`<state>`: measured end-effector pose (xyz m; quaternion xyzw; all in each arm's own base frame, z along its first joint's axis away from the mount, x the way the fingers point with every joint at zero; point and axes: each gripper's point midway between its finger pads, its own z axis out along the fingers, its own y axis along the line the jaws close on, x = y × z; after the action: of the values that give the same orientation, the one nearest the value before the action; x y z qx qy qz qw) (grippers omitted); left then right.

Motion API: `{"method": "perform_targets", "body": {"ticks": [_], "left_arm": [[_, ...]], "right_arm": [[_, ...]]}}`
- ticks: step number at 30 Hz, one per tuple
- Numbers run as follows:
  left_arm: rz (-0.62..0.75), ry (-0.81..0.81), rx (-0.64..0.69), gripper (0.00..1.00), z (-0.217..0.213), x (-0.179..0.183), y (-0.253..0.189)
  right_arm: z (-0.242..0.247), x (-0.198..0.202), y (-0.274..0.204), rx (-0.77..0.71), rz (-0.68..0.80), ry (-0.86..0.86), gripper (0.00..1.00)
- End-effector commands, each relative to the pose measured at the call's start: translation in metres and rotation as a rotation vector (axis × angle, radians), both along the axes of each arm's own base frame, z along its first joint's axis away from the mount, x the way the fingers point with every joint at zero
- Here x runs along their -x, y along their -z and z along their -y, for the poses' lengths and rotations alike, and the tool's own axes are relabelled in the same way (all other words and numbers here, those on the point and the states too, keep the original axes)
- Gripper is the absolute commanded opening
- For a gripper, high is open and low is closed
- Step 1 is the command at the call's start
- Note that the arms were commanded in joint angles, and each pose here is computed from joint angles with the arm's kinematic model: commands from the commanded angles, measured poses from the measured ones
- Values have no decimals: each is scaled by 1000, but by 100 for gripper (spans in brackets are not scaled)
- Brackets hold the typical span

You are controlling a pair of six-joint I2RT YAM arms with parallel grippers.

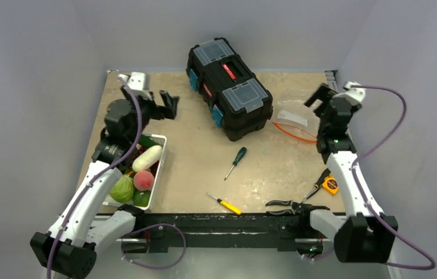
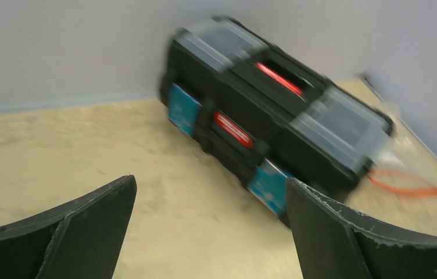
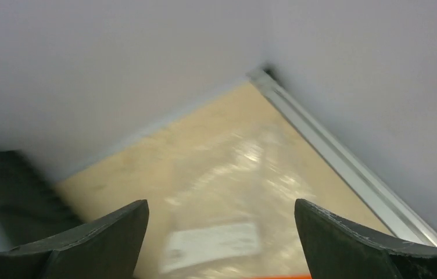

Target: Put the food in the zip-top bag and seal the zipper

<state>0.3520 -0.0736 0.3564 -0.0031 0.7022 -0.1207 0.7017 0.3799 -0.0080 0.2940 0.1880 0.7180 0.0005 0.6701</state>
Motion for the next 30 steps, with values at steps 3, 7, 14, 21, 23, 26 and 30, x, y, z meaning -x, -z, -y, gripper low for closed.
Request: {"method": "perform_targets", "body": {"ticks": [3,7,14,21,23,26,30], "left_arm": [[-48,129,15,100,40,40,-15],[-39,139,13,100,42,44,-17],[-28,141,0,100,44,48,-18],[-21,154,-16,100,49,50,-18],[-24,164,-13,100,51,51,-18],[-29,175,-7,100,53,51,-18],[-30,183,-3,100,55,51,-18]], "right_arm": [[37,20,103,-355,-186,101,99],[32,34,105,-440,-90,95,99],[9,25,135,-574,-150,-41,99],[16,31,149,-714,-86,-73,99],[16,30,149,-748,-62,-80,99],[20,26,159,-823,-60,-41,99],[26,22,173,-950,-8,27,99]]}}
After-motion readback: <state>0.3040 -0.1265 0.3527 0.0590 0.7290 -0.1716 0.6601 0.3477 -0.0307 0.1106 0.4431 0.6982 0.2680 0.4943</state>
